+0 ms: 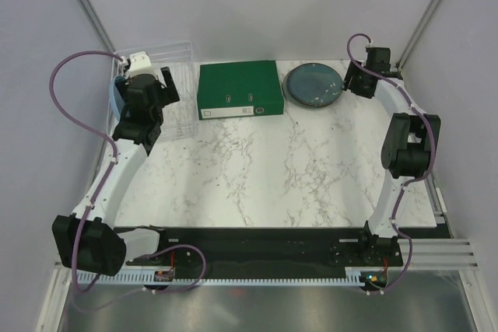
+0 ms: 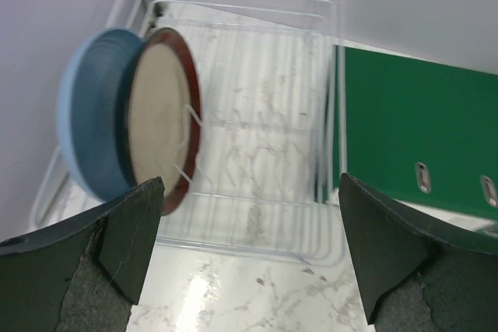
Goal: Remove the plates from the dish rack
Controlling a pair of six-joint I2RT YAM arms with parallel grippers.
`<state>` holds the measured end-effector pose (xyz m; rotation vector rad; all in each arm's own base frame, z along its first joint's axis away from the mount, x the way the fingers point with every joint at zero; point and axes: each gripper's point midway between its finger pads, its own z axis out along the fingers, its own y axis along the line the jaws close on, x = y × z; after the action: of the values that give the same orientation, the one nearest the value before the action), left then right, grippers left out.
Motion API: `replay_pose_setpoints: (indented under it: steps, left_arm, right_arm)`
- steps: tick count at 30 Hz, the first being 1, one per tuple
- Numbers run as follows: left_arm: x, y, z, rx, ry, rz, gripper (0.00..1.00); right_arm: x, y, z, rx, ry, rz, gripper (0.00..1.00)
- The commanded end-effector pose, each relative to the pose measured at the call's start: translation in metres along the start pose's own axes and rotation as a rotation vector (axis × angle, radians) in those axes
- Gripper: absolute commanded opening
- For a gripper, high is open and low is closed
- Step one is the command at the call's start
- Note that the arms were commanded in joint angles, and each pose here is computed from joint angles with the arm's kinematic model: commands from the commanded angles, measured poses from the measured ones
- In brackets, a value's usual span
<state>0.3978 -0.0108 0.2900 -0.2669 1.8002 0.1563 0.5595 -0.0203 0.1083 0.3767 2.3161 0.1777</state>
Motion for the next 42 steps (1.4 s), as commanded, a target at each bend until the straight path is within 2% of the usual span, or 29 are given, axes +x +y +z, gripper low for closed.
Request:
replay_pose_setpoints:
  steps: [1, 5, 13, 20, 31, 36, 42]
  left_arm:
    - [-0.019, 0.043, 0.017, -0.179, -0.029, 0.045, 1.00]
    - [-0.014, 0.068, 0.037, -0.287, -0.007, 0.098, 1.00]
    - [0.013, 0.086, 0.069, -0.348, 0.077, 0.092, 1.00]
    - [0.025, 0.111, 0.088, -0.407, 0.118, 0.095, 1.00]
    - [0.057, 0.114, 0.124, -0.391, 0.201, 0.110, 0.97]
    - [0.051, 0.109, 0.125, -0.371, 0.188, 0.095, 0.92]
    - [0.012, 0.111, 0.098, -0.367, 0.097, 0.053, 0.93]
  right_arm:
    - [-0.022, 0.022, -0.059, -0.055, -0.121, -0.019, 0.68]
    - [-0.007, 0.036, -0.083, -0.098, -0.127, -0.037, 0.68]
    - [-0.003, 0.056, -0.120, -0.164, -0.180, -0.044, 0.68]
    - [0.018, 0.051, -0.118, -0.173, -0.151, -0.039, 0.68]
    - [0.041, 0.050, -0.108, -0.195, -0.106, -0.034, 0.67]
    - [0.052, 0.060, -0.105, -0.215, -0.088, -0.046, 0.67]
    - [0.057, 0.063, -0.103, -0.228, -0.083, -0.034, 0.67]
